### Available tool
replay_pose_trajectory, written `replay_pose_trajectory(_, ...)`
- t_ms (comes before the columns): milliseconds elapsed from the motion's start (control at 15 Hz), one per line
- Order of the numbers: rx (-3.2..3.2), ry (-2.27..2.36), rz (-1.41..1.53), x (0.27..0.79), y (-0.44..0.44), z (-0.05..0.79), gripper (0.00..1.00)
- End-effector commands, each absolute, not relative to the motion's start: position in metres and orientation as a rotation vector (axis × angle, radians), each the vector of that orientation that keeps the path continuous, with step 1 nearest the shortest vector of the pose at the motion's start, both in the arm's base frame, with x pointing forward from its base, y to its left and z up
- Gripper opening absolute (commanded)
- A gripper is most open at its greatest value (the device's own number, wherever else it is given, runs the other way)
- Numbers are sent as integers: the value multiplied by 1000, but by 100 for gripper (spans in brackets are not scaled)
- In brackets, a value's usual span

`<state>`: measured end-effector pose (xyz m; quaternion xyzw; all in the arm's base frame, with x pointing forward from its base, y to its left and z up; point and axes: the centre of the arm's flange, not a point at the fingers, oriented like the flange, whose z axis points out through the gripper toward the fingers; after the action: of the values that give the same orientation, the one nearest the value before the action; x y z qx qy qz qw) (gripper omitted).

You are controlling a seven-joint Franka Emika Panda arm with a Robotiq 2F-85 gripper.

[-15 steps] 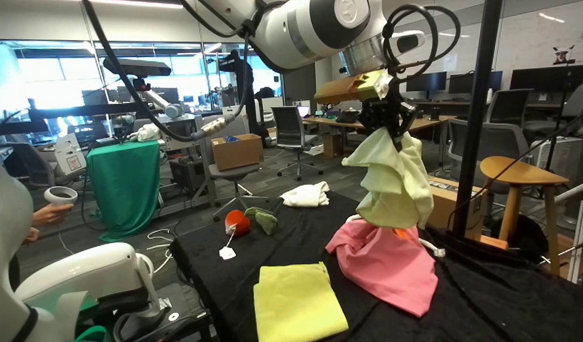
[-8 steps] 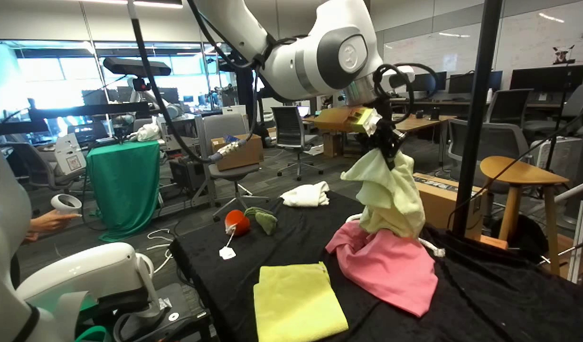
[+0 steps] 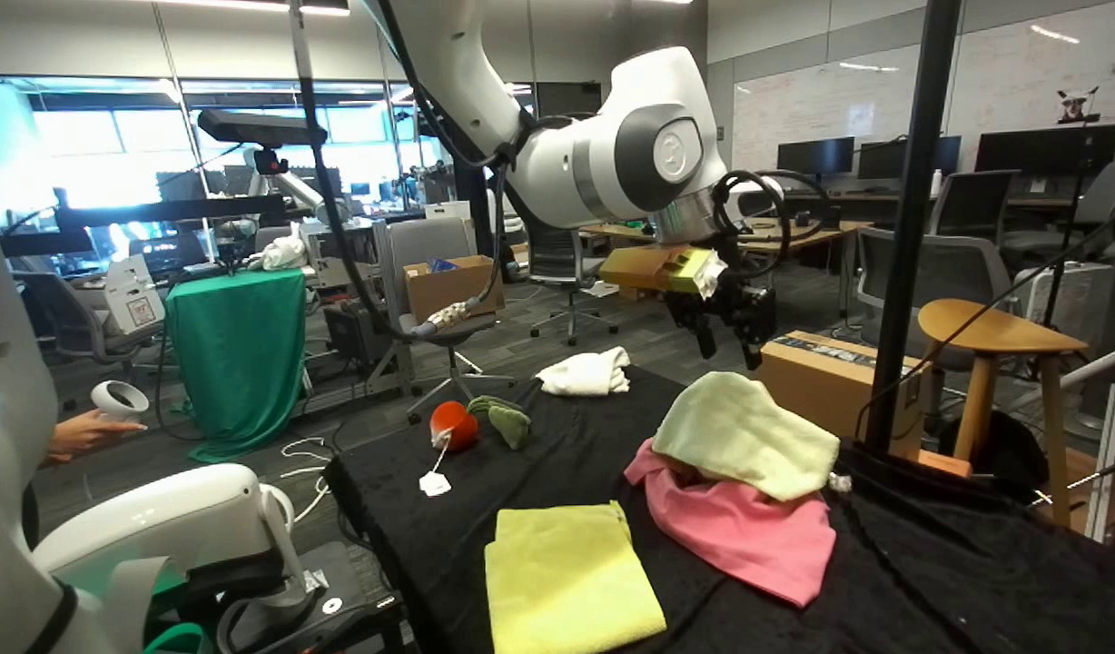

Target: Pile all the objects on the middle back of the table

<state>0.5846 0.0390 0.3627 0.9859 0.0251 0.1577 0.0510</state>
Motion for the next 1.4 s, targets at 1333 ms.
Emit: replay_pose_trajectory(1333, 2731, 945, 280, 540, 189, 439, 100)
